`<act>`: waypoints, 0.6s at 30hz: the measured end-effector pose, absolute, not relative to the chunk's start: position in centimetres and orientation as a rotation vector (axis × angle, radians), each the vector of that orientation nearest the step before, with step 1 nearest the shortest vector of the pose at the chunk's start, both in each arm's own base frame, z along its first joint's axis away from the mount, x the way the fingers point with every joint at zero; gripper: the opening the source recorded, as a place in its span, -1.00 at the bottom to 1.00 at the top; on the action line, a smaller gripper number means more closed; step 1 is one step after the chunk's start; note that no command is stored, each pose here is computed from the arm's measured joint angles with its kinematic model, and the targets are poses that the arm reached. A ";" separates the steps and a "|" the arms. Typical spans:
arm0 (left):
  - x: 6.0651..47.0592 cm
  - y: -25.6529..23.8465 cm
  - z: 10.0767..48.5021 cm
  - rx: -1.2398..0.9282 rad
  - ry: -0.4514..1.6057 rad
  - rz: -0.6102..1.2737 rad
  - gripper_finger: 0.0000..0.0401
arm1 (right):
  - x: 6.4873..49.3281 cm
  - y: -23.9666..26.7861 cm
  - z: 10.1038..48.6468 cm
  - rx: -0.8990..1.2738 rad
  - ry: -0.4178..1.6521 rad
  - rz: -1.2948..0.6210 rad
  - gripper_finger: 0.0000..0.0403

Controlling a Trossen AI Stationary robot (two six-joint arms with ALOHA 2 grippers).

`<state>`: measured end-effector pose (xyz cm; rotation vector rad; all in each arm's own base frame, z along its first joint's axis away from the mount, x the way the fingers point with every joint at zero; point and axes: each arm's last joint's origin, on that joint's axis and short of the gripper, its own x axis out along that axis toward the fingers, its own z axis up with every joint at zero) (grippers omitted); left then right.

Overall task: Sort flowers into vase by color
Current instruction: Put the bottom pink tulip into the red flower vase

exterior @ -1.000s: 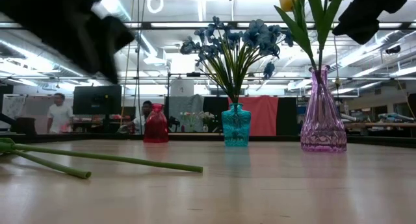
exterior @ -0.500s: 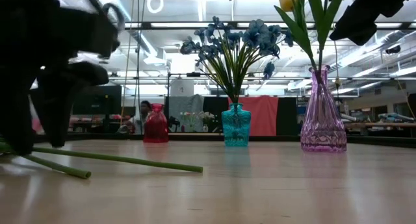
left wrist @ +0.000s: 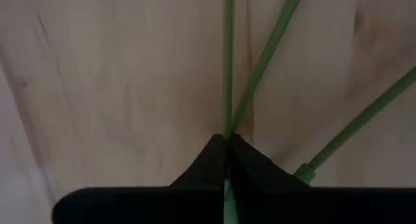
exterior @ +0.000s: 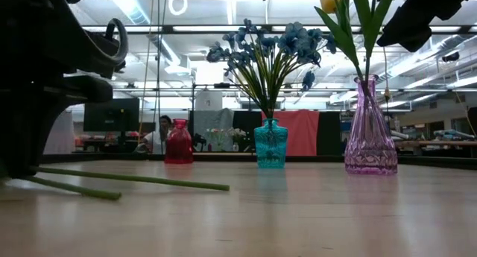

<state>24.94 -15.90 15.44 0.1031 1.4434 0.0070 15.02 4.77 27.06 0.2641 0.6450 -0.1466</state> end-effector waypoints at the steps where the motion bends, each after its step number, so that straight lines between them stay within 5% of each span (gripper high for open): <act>1: 25.0 -15.9 15.5 0.099 1.446 0.012 -0.94 | 15.0 4.8 27.1 0.272 0.646 -0.131 -0.30; 7: 25.9 -16.5 18.2 0.089 1.450 0.013 -0.90 | 15.5 5.9 28.8 0.389 0.586 0.099 -0.30; 13: 27.5 -17.4 22.8 0.122 1.352 -0.024 -0.92 | 15.4 6.3 30.3 0.387 0.553 0.153 -0.30; 18: 27.5 -16.8 26.0 0.288 1.298 0.122 -0.92 | 15.4 6.5 32.3 0.322 0.438 0.182 -0.30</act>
